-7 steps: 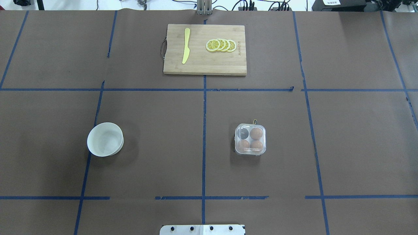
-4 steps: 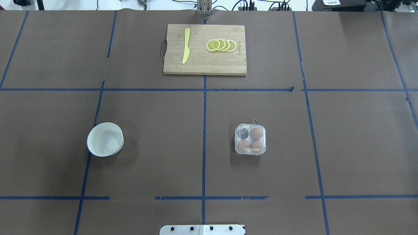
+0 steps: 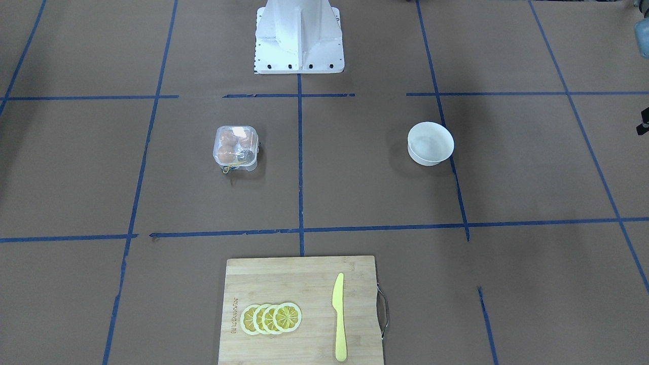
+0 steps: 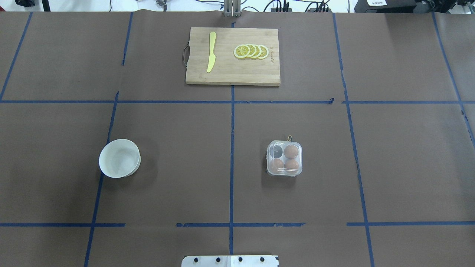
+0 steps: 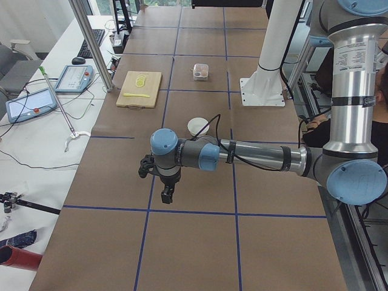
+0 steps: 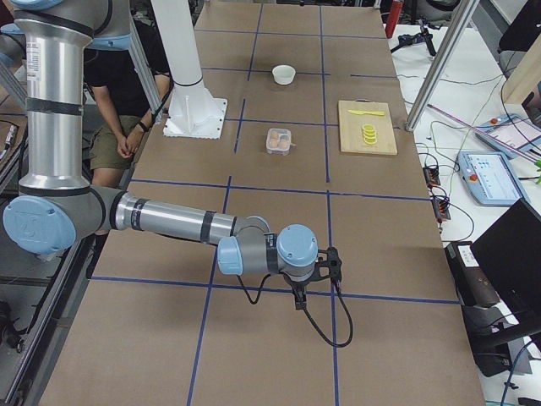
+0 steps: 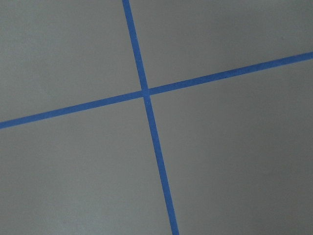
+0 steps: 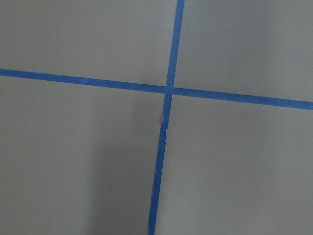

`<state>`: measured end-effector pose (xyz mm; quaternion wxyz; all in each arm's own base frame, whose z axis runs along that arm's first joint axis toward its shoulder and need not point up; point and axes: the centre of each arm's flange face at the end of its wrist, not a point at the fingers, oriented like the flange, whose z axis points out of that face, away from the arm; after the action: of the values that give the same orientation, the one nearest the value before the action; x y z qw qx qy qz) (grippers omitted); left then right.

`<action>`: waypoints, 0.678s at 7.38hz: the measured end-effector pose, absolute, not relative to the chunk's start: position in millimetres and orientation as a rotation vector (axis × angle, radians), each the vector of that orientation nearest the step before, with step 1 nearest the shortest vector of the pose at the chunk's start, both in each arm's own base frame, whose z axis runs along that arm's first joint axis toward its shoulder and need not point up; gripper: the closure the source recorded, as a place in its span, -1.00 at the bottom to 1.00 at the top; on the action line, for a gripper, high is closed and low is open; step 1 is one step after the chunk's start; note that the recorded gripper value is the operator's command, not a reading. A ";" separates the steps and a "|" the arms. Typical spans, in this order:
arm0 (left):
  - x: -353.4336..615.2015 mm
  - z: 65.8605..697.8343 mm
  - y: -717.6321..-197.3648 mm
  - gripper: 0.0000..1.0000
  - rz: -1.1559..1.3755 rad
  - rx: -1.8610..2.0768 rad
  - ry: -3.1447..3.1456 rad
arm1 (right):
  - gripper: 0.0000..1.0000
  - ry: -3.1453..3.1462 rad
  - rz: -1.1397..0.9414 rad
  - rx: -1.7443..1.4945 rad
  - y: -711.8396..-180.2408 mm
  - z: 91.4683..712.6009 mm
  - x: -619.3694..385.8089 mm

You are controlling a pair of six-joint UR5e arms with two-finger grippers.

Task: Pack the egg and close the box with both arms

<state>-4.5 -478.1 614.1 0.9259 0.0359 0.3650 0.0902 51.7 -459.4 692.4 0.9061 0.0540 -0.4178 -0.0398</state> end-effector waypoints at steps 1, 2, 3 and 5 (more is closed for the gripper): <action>-4.2 614.2 -477.5 -1.00 0.182 0.066 0.753 | -1.00 -0.865 -0.086 0.101 -459.5 692.9 48.2; -3.9 614.2 -477.1 -1.00 0.179 0.062 0.754 | -1.00 -0.867 -0.085 0.094 -459.4 692.6 47.5; -3.7 614.1 -476.9 -1.00 0.178 0.059 0.755 | -1.00 -0.868 -0.087 0.091 -459.4 691.8 46.2; -3.7 612.6 -477.6 -1.00 0.176 0.056 0.759 | -1.00 -0.873 -0.102 0.073 -462.7 689.1 37.2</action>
<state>-3.7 -477.6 612.6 0.9247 0.0274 0.3700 0.0859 37.2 -462.7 689.1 0.9044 0.0352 -0.4225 -0.0491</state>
